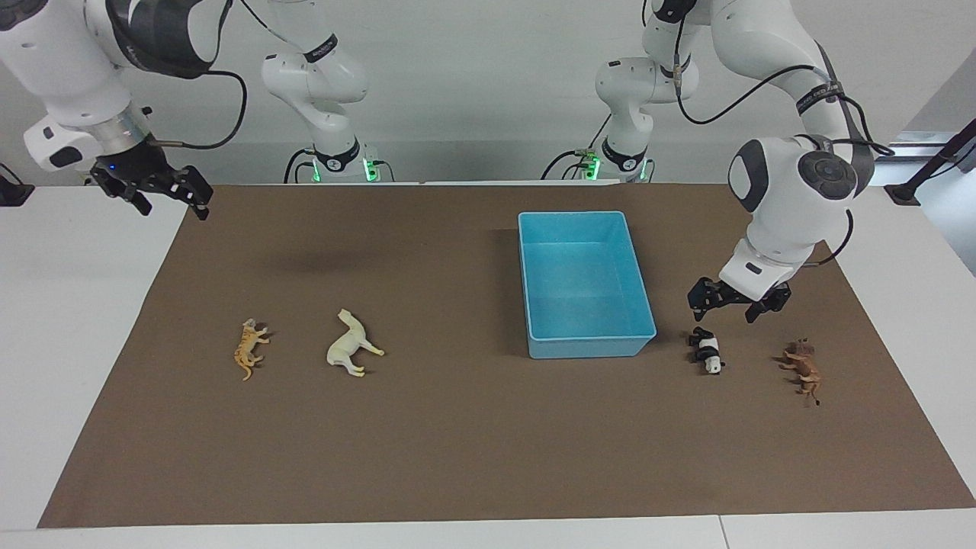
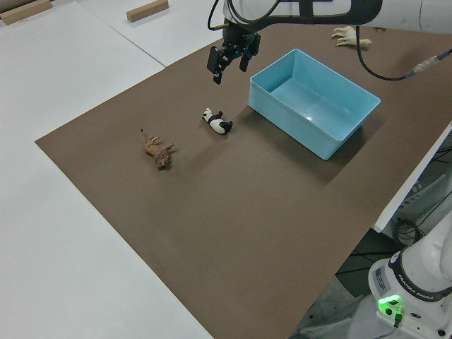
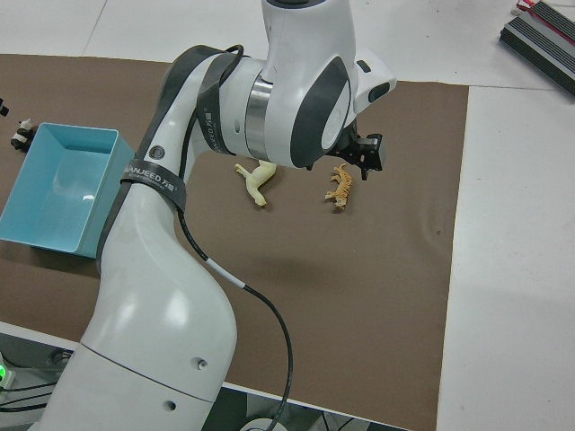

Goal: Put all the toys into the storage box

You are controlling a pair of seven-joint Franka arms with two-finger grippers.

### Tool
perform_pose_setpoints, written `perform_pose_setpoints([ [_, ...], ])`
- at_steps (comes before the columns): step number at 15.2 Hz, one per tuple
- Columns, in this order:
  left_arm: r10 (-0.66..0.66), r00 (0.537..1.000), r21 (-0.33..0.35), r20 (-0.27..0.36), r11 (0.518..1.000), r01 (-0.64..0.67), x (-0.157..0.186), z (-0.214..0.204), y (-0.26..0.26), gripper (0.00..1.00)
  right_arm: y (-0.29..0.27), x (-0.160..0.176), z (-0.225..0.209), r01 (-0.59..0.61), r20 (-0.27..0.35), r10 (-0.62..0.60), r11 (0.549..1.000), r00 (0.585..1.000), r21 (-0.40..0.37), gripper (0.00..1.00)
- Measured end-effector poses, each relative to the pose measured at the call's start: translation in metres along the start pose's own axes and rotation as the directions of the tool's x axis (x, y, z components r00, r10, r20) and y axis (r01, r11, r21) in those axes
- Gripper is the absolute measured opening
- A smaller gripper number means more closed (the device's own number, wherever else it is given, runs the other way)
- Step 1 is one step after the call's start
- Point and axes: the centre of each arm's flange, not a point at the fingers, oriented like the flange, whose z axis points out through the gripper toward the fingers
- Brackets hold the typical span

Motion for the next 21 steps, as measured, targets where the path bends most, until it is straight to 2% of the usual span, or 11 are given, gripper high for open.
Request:
perform_pose_setpoints([
  [4, -0.012, 1.000, -0.017, 0.018, 1.000, 0.013, 0.002, 0.057, -0.005, 1.00, -0.004, 0.034, 0.070, -0.022, 0.016, 0.022, 1.000, 1.000, 0.009, 1.00],
  [7, -0.031, 0.999, -0.026, 0.031, 0.999, 0.032, 0.000, 0.081, -0.013, 1.00, -0.008, 0.055, 0.109, -0.050, 0.004, 0.050, 0.998, 0.999, 0.022, 1.00],
  [15, -0.033, 0.999, -0.029, 0.012, 0.999, 0.033, -0.012, 0.115, -0.011, 1.00, -0.022, 0.085, 0.163, -0.098, -0.073, 0.100, 0.994, 0.992, 0.042, 1.00],
  [16, -0.033, 0.999, -0.029, 0.011, 0.999, 0.033, -0.012, 0.116, -0.011, 0.92, -0.030, 0.090, 0.173, -0.089, -0.078, 0.092, 0.995, 0.993, 0.040, 1.00],
  [18, -0.033, 0.999, -0.029, 0.008, 0.999, 0.033, -0.012, 0.115, -0.011, 0.68, -0.042, 0.097, 0.192, -0.073, -0.086, 0.076, 0.997, 0.993, 0.038, 1.00],
  [19, -0.033, 0.999, -0.029, 0.005, 0.999, 0.033, -0.012, 0.114, -0.011, 0.59, -0.045, 0.099, 0.200, -0.069, -0.092, 0.072, 0.997, 0.993, 0.037, 1.00],
  [20, -0.033, 0.999, -0.029, 0.002, 0.999, 0.033, -0.012, 0.113, -0.011, 0.53, -0.046, 0.102, 0.207, -0.060, -0.097, 0.063, 0.998, 0.993, 0.035, 1.00],
  [21, -0.034, 0.999, -0.029, -0.001, 0.999, 0.034, -0.011, 0.112, -0.011, 0.53, -0.046, 0.104, 0.214, -0.043, -0.101, 0.046, 0.999, 0.994, 0.032, 1.00],
])
